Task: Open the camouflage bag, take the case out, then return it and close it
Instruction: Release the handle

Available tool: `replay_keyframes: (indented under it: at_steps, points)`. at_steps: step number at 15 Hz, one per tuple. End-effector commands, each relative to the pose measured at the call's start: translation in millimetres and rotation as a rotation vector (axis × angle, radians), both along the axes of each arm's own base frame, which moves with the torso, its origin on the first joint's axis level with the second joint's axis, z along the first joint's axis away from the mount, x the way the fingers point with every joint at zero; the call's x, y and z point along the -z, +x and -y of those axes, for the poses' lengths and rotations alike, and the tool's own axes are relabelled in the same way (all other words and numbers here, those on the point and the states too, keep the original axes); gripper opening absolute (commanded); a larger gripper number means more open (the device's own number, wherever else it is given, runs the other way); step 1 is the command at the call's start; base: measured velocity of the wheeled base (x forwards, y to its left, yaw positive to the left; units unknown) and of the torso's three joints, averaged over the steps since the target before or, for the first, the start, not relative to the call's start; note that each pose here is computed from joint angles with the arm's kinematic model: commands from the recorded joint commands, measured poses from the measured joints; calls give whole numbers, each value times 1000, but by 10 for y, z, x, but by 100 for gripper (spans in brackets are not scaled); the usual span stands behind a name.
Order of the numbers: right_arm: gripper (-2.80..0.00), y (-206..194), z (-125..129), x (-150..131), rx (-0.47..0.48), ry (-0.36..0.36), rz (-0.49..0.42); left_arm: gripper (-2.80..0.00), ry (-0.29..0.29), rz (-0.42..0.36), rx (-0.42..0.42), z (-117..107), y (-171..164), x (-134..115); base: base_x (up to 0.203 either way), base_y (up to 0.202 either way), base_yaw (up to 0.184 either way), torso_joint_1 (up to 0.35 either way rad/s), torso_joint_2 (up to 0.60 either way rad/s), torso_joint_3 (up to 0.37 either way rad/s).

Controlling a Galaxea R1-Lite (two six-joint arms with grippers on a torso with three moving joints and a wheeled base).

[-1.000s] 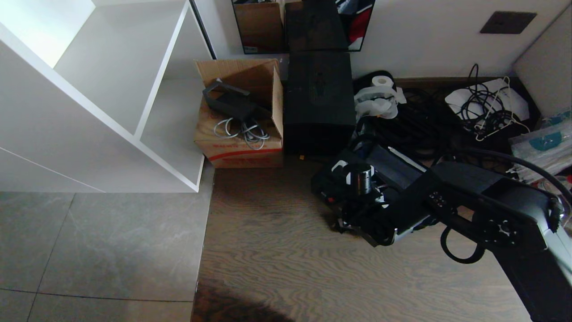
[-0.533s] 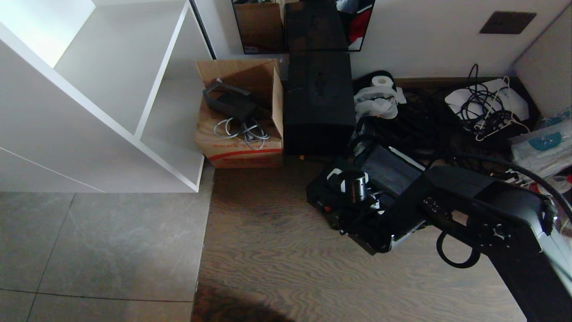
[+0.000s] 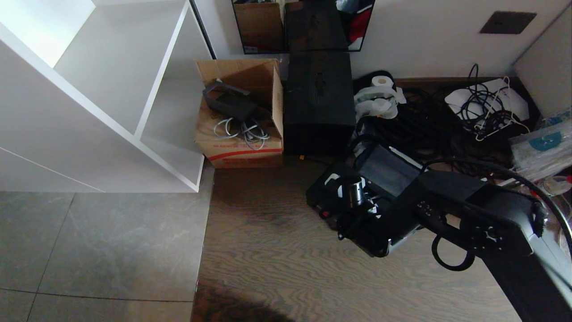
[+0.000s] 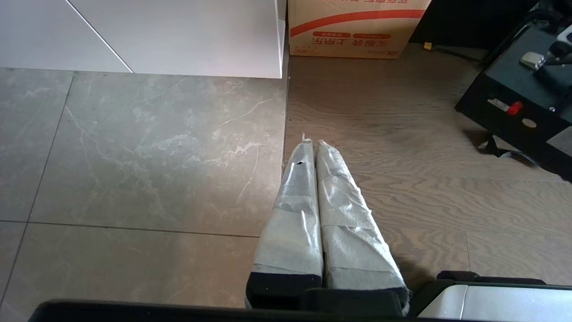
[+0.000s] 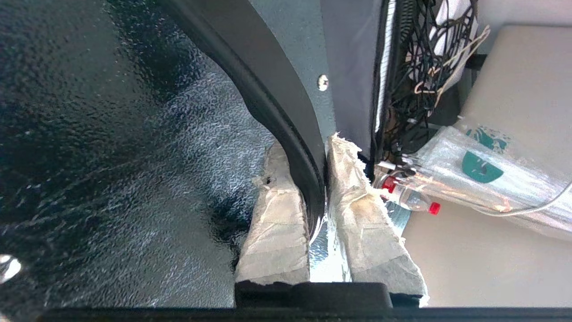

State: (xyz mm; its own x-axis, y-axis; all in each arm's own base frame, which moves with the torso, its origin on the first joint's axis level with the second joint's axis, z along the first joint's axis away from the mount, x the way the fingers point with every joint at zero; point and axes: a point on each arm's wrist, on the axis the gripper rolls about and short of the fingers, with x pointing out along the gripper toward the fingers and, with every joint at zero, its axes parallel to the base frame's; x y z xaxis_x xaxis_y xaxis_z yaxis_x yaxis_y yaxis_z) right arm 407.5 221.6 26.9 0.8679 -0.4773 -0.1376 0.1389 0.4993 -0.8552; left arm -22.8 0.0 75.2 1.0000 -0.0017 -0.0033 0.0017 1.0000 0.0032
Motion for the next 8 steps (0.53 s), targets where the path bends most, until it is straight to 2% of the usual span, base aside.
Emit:
replay_keyframes:
  at_steps: [1,2,8]
  points:
    - [-280,-3,0,117,3,-19,-24,-280,0,0,0,0,0,0,0,0,0,0,0,0]
    - [0,-6,2,156,3,-29,-40,-280,0,0,-1,0,0,0,0,0,0,0,0,0]
    - [0,-235,-100,302,-27,-32,-128,-280,0,0,0,0,0,0,0,0,0,0,0,0]
